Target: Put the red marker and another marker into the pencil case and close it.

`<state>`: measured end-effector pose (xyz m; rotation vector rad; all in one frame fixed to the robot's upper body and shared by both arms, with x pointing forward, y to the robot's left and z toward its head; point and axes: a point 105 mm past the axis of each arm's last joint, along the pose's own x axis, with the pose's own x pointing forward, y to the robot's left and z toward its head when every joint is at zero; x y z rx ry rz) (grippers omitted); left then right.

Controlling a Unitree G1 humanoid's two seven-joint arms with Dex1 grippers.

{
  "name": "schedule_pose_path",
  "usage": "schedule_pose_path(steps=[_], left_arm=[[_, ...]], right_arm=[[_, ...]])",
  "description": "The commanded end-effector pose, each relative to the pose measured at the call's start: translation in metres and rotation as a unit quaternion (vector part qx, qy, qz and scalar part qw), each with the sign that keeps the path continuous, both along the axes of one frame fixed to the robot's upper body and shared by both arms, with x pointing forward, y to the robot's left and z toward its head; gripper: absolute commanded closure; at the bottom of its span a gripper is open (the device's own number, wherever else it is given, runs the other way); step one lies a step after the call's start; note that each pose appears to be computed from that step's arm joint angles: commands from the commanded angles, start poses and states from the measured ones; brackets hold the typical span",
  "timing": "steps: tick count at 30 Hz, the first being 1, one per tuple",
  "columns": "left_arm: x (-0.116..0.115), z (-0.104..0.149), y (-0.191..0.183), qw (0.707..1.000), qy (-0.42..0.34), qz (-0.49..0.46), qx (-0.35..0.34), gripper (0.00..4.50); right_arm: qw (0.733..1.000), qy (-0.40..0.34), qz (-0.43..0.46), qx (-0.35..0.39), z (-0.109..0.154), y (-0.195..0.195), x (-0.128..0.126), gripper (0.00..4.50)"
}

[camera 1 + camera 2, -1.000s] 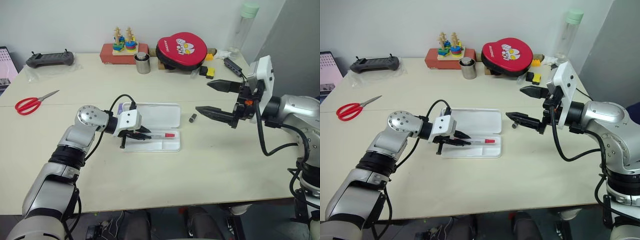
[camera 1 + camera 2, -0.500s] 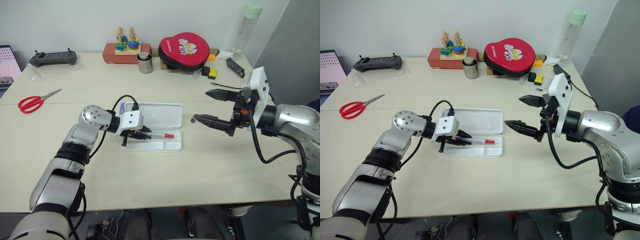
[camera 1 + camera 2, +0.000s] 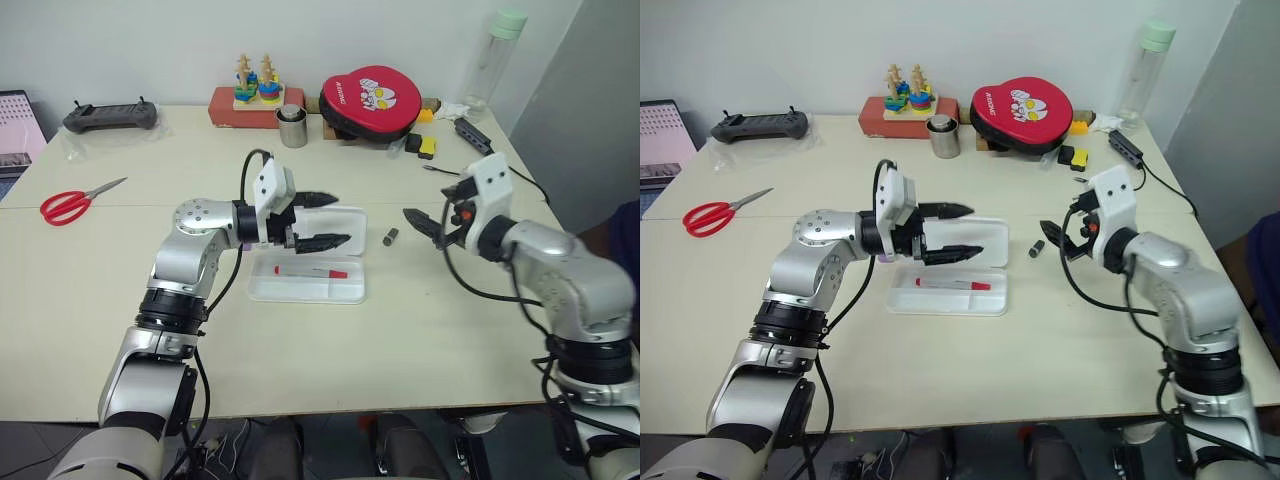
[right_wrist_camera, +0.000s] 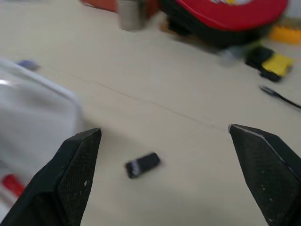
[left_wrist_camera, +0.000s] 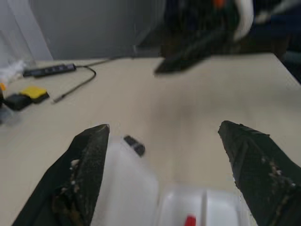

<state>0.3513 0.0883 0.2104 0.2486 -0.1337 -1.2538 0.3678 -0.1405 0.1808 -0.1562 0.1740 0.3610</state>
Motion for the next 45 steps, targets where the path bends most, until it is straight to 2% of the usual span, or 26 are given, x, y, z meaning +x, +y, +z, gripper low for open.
schedule_pose_path(steps=[1,3,6,7,9,11,17,23,28,39,45], left_arm=[[-0.005,0.014,-0.001,0.999,-0.003,0.015,-0.041,0.01],[-0.005,0.016,-0.001,0.999,-0.001,0.023,-0.045,0.01],[0.005,0.033,0.012,0.994,-0.015,0.068,-0.079,0.01],[0.016,0.041,0.023,0.989,-0.022,0.111,-0.096,0.01],[0.04,0.047,0.049,0.972,-0.029,0.211,-0.104,0.01],[0.068,0.041,0.084,0.936,-0.016,0.338,-0.094,0.01],[0.09,0.025,0.125,0.882,0.028,0.461,-0.092,0.01],[0.082,-0.03,0.14,0.866,0.099,0.49,-0.015,0.01],[0.075,-0.058,0.147,0.851,0.131,0.508,0.024,0.01],[0.072,-0.075,0.15,0.839,0.146,0.521,0.057,0.01],[0.07,-0.067,0.168,0.822,0.135,0.551,0.055,0.01]], right_arm=[[0.996,-0.028,-0.087,-0.002,0.001,-0.005,0.014,0.0],[0.992,-0.039,-0.116,0.031,0.006,-0.006,0.02,0.0],[0.986,-0.11,-0.086,0.087,0.046,0.011,0.019,0.0],[0.984,-0.136,-0.046,0.107,0.061,0.023,0.014,0.0],[0.981,-0.154,0.045,0.113,0.073,0.048,0.001,0.0],[0.971,-0.173,0.131,0.096,0.083,0.069,-0.013,0.0],[0.931,-0.22,0.274,0.096,0.12,0.097,-0.044,0.0],[0.919,-0.227,0.308,0.092,0.132,0.104,-0.049,0.0],[0.917,-0.22,0.321,0.092,0.129,0.109,-0.051,0.0],[0.917,-0.212,0.326,0.09,0.126,0.111,-0.054,0.0],[0.92,-0.209,0.32,0.09,0.124,0.108,-0.053,0.0]])
